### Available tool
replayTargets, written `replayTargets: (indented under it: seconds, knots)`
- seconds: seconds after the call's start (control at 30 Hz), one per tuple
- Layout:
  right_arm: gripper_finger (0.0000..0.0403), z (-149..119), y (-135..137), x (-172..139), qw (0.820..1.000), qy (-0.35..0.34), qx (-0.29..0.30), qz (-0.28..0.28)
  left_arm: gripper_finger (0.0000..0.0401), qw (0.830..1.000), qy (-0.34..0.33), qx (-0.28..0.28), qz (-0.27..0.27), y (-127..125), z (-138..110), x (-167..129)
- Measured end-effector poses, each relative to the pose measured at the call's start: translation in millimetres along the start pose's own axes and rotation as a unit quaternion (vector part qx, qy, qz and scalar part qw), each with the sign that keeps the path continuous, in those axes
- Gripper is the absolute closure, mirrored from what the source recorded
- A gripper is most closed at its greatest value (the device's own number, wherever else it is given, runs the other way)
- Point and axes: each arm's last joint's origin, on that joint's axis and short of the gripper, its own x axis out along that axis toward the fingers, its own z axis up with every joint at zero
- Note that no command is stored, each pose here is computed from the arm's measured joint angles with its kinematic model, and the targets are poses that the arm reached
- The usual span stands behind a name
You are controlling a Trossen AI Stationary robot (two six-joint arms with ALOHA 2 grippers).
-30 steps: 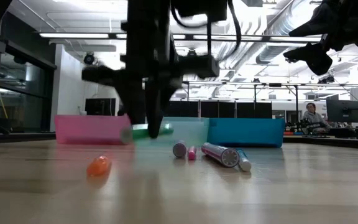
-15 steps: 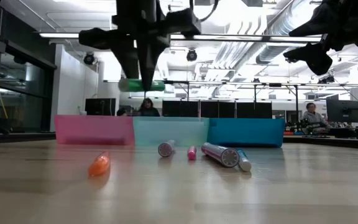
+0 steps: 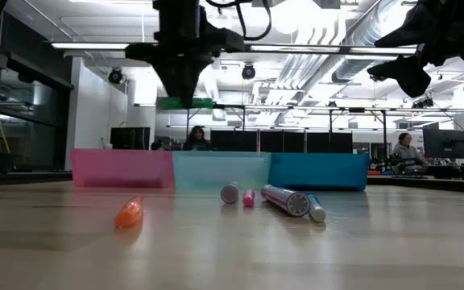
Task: Pick & Place Markers
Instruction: Put the green marker into the red bin
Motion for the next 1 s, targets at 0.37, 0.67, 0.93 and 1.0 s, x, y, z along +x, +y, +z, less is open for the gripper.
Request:
replayTargets:
  seconds: [0.37,0.67,0.93,1.0]
  knots:
    - [0.0153,0.0,0.1,-0.2,1.0,0.0,0.0,0.0,0.0341,0.99,-0.029,0.129,0.046,44.0,49.1,-2.1]
    - [0.0153,0.0,0.0,-0.1,1.0,0.0,0.0,0.0,0.0341,0.963,0.01,0.241,0.121,80.0,77.4,10.3]
    - [0.0153,0.0,0.1,-0.1,1.0,0.0,0.0,0.0,0.0341,0.932,0.031,0.334,0.141,106.1,72.5,48.3]
    - [0.0153,0.0,0.1,-0.1,1.0,0.0,0.0,0.0,0.0341,0.928,0.034,0.343,0.139,114.3,68.8,60.2]
